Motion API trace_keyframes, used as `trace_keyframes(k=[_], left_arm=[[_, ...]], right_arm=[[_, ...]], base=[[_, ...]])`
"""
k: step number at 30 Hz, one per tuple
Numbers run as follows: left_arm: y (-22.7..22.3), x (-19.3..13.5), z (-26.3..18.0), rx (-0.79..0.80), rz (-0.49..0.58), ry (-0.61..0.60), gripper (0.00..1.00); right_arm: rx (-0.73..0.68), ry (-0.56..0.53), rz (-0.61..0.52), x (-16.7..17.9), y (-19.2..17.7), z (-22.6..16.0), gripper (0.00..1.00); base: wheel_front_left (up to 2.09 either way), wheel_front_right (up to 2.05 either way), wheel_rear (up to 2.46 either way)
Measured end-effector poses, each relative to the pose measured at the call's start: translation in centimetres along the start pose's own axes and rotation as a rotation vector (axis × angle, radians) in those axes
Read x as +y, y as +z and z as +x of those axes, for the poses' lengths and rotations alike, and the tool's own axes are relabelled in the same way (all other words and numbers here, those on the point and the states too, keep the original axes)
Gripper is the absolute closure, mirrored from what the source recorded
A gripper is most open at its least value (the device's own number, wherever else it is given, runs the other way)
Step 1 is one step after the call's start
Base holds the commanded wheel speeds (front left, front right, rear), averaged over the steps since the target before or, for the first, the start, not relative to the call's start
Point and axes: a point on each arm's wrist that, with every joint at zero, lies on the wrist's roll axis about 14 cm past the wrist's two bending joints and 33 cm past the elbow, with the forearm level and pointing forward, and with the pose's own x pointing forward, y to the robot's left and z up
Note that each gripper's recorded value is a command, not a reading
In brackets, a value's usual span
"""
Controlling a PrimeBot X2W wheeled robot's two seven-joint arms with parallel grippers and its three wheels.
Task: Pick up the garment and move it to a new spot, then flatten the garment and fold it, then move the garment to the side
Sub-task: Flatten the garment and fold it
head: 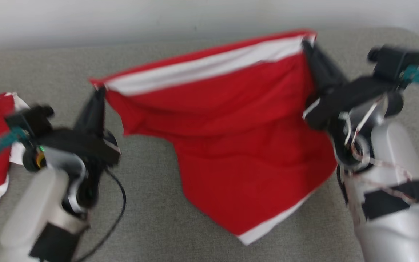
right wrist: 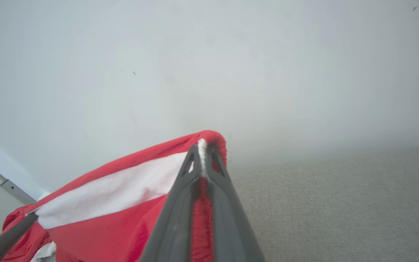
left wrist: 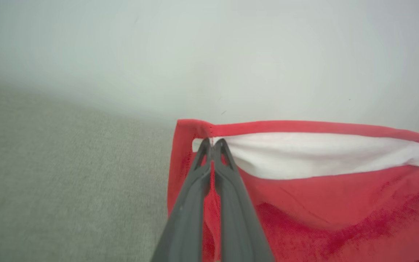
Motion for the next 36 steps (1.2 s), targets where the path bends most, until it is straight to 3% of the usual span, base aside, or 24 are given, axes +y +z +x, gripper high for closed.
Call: trace_keyframes(k=[7,11,17,20,25,29,36], left_arm=[[7.1,-0.9,6.3,-0.246,-0.048,-0.003,1.0],[12.1,-3.8,9.0,-0.399,0.022,-0.068,1.0],[20.5,-9.2,8.4,-0.662,0.062,-0.182,1.0],[20.9,-10.2,7.8,-0.7,0.06,-0.226,1.0],[9.7,-4.8,8.4,-0.426,0.086,-0.129,1.0],[3.2,-0.8,6.2,-0.266,0.062,-0.041,1.0],[-2.8,2.7,0.1,-0.124,-0.01,0.064,1.0]], right_arm=[[-0.192,0.011,-0.067,-0.6,5.2,5.9,1.0],[-0.332,-0.019,-0.144,-1.7,9.1,7.9,1.0],[-0.563,0.016,-0.26,0.6,16.7,8.4,1.0],[-0.651,0.028,-0.308,1.4,19.3,7.9,1.0],[-0.321,0.029,-0.347,-1.1,6.4,10.0,1.0],[-0.1,0.033,-0.33,-2.8,-1.1,9.0,1.0],[0.142,0.006,-0.267,-5.3,-8.1,3.6,1.0]], base=[[0.0,0.0,0.0],[0.0,0.0,0.0],[0.0,0.0,0.0],[0.0,0.0,0.0],[0.0,0.0,0.0],[0.0,0.0,0.0],[0.0,0.0,0.0]])
